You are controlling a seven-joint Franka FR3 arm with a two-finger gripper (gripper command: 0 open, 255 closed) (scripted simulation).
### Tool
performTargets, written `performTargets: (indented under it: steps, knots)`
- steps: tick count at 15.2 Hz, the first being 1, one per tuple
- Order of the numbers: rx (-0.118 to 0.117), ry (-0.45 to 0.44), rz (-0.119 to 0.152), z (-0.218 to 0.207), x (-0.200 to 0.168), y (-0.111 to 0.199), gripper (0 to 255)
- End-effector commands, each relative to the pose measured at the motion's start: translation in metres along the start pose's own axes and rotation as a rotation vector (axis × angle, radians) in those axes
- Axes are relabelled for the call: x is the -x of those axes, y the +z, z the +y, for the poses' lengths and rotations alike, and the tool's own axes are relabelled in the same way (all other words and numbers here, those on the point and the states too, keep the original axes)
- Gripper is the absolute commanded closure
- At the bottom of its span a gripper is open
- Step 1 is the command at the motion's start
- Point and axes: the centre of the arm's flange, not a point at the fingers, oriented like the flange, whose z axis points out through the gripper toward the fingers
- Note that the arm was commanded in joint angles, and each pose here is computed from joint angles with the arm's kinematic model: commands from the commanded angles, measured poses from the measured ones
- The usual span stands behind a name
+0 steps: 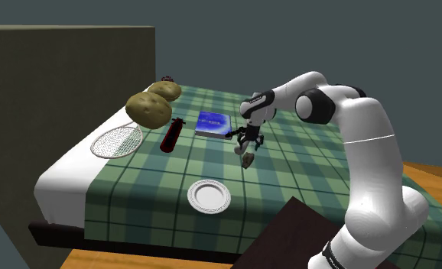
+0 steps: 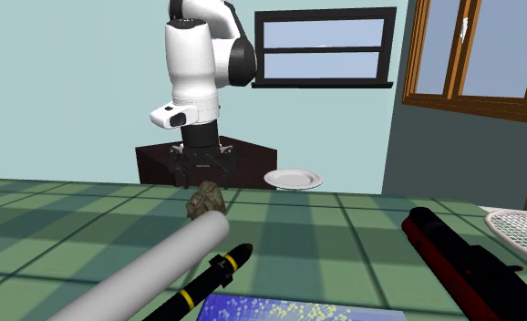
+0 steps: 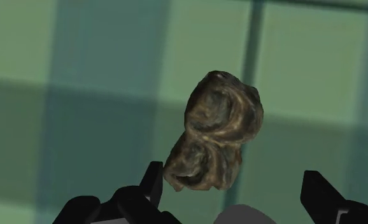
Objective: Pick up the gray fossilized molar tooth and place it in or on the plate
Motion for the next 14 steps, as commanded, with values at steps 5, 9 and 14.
performTargets:
  steps: [5, 9, 14]
  knots:
    - [0.002, 0.022, -0.008, 0.002, 0.0, 0.031, 0]
    - [0.002, 0.022, -0.008, 0.002, 0.0, 0.034, 0]
    - [0.002, 0.022, -0.008, 0.002, 0.0, 0.034, 255]
